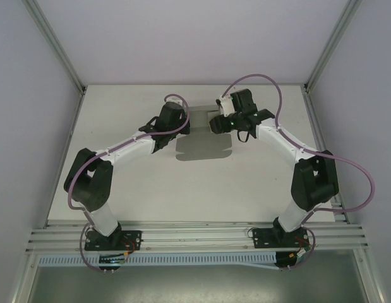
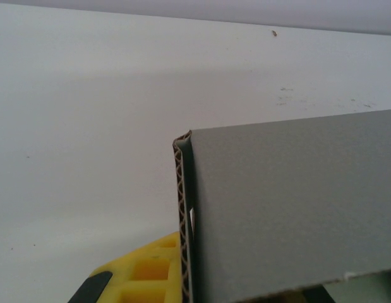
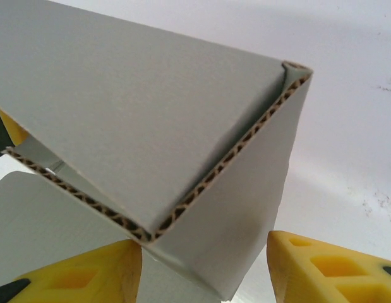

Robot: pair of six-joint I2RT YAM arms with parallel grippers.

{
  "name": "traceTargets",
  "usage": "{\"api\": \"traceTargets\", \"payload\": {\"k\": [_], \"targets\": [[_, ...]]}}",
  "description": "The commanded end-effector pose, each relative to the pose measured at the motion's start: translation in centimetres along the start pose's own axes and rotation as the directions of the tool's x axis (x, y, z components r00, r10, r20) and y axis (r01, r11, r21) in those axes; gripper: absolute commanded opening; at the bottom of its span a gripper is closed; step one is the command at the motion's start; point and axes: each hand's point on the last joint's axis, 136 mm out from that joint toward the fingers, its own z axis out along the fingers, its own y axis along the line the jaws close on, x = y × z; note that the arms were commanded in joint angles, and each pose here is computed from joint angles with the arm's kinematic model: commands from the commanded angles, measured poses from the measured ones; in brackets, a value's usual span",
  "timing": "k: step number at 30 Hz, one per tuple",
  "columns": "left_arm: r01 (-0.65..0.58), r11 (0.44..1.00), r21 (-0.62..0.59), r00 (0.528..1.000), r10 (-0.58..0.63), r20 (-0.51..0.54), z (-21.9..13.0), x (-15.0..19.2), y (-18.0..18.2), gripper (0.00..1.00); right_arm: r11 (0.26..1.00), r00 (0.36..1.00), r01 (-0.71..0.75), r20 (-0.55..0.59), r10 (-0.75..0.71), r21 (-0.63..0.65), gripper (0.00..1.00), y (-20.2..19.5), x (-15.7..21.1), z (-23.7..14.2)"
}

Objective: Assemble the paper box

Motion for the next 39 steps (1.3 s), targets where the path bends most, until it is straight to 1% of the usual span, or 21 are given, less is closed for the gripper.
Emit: {"api": "traceTargets", "payload": {"k": [1,3,4,8,12,14,15,17,19,20,21,24,27,30,33,35,37,39], "targets": [[-0.027,0.978,0.208,0.999,0.020,0.037,-1.4,-1.5,-5.0,0.00,0.998,0.994,0.065,0.086,-0.066,0.009,0.55,0.0,-2.5,1.6],[-0.029,0.977,0.212,0.999,0.022,0.034,-1.4,-1.4,-5.1,0.00,0.997,0.994,0.070,0.084,-0.071,0.017,0.54,-0.3,-2.7,2.2],[-0.033,0.976,0.214,0.999,0.026,0.034,-1.4,-1.4,-5.1,0.00,0.997,0.994,0.072,0.080,-0.075,0.028,0.52,-0.6,-2.7,2.6],[-0.042,0.977,0.210,0.999,0.038,0.022,-1.1,-1.1,-5.1,0.00,0.996,0.992,0.093,0.087,-0.093,0.009,0.39,-0.5,-2.4,4.2],[-0.047,0.982,0.181,0.999,0.048,-0.001,-0.5,-0.7,-4.6,0.00,0.994,0.983,0.109,0.147,-0.111,0.022,0.27,-0.2,-2.9,4.5],[-0.043,0.984,0.175,0.999,0.045,-0.007,-0.4,-0.5,-4.5,0.00,0.992,0.979,0.092,0.173,-0.106,0.088,0.22,-0.7,-3.2,4.2],[-0.039,0.985,0.171,0.999,0.041,-0.009,-0.3,-0.5,-4.4,0.00,0.988,0.978,0.079,0.179,-0.103,0.135,0.21,-1.2,-3.3,4.0],[-0.028,0.987,0.155,0.999,0.032,-0.021,0.0,-0.3,-4.2,0.00,0.961,0.976,0.021,0.201,-0.079,0.275,0.18,-2.7,-3.5,3.4],[-0.017,0.991,0.130,0.999,0.022,-0.033,0.3,-0.1,-3.8,0.00,0.889,0.974,-0.055,0.220,-0.052,0.454,0.17,-4.9,-3.4,2.3],[-0.015,0.992,0.123,0.999,0.020,-0.038,0.4,0.0,-3.7,0.00,0.841,0.974,-0.095,0.224,-0.033,0.533,0.15,-6.4,-3.1,1.6],[-0.013,0.994,0.112,0.999,0.017,-0.043,0.4,0.1,-3.6,0.00,0.783,0.975,-0.116,0.220,-0.027,0.611,0.15,-7.0,-2.7,1.1],[-0.008,0.997,0.075,0.999,0.011,-0.043,0.3,0.0,-3.0,0.00,0.623,0.982,-0.155,0.189,0.011,0.766,0.15,-9.1,-1.7,-0.7],[0.001,0.999,0.040,0.999,0.000,-0.032,-0.4,-0.4,-2.6,0.00,0.478,0.985,-0.167,0.169,0.039,0.862,0.12,-11.1,-0.7,-2.3],[0.024,1.000,0.000,0.999,-0.024,-0.027,-0.9,-0.5,-2.0,0.00,0.363,0.988,-0.153,0.144,0.051,0.919,0.13,-12.5,0.2,-3.7],[0.040,0.999,-0.038,0.999,-0.041,-0.029,-1.1,-0.6,-1.5,0.00,0.257,0.993,-0.114,0.110,0.031,0.960,0.11,-13.3,0.6,-4.7],[0.035,0.998,-0.044,0.999,-0.036,-0.034,-1.0,-0.6,-1.5,0.00,0.239,0.994,-0.111,0.106,0.034,0.965,0.10,-13.4,0.8,-4.7],[0.035,0.999,-0.038,0.999,-0.036,-0.038,-0.9,-0.6,-1.7,0.00,0.258,0.993,-0.119,0.115,0.032,0.959,0.08,-13.3,0.9,-4.4],[0.039,0.999,-0.031,0.999,-0.040,-0.037,-0.9,-0.6,-1.8,0.00,0.293,0.990,-0.144,0.140,0.034,0.945,0.08,-13.1,0.6,-4.1]]}}
